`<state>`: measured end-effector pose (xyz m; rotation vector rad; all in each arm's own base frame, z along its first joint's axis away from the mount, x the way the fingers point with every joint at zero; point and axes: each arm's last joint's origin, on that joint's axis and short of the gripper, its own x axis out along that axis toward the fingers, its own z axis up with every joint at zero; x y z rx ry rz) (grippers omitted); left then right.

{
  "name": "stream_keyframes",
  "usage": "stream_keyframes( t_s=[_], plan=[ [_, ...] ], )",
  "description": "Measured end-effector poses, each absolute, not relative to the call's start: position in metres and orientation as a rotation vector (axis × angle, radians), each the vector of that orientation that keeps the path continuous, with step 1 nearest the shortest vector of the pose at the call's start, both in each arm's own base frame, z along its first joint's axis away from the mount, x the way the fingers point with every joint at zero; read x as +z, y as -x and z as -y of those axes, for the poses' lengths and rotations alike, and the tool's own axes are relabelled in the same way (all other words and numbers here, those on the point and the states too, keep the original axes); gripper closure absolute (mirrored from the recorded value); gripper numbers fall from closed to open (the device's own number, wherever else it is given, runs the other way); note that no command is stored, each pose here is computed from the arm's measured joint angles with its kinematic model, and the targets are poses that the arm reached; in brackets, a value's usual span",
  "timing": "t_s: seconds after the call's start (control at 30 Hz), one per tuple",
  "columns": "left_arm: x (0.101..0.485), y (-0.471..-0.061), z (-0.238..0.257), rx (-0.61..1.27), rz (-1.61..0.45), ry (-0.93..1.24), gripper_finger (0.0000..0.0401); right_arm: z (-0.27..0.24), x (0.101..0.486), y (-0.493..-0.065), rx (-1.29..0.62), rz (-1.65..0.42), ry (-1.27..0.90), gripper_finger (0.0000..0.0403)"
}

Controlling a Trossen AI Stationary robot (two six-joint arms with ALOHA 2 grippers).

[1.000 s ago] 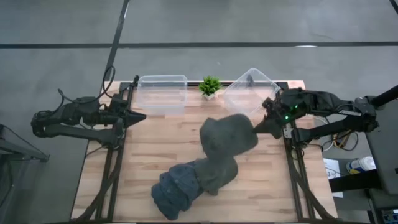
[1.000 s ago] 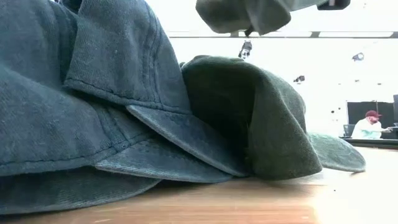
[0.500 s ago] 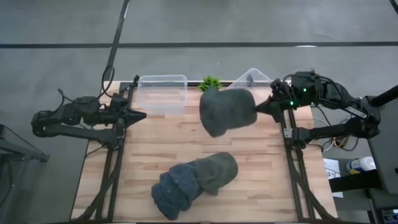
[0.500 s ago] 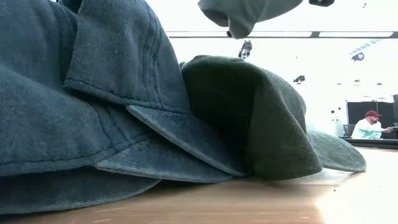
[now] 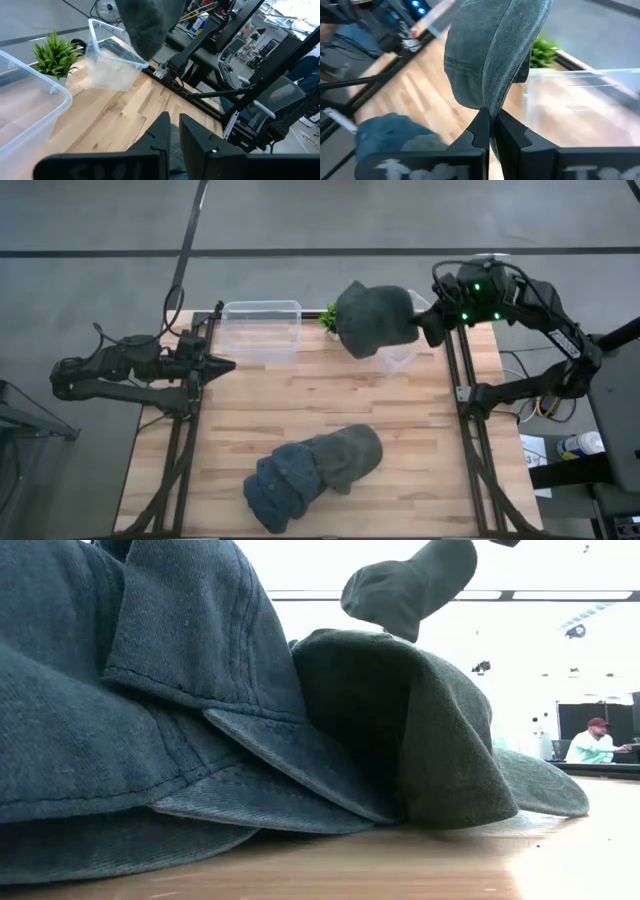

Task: Pick & Place hat
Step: Put the top green cap into the right transparent bin

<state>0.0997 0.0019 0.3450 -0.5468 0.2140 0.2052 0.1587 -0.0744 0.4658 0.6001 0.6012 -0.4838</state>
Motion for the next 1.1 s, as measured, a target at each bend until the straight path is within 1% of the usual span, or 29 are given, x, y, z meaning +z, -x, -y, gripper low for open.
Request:
stream_keyframes(
  t_s=[0.3,0.5,0.73,1.1],
  plan=[
    [0.345,-0.100,-0.002,0.205,-0.214,0.548,0.0366,0.106,0.473,-0.150,-0.693,-0.750,-0.574,0.0392],
    [0.345,-0.100,-0.002,0.205,-0.214,0.547,0.0366,0.123,0.469,-0.152,-0.767,-0.870,-0.544,0.0392],
    [0.345,-0.100,-0.002,0.206,-0.215,0.549,0.0366,0.136,0.463,-0.156,-0.784,-0.906,-0.531,0.0392],
    [0.345,-0.100,-0.002,0.199,-0.217,0.551,0.0366,0.135,0.464,-0.153,-0.740,-0.947,-0.403,0.0392]
  ],
)
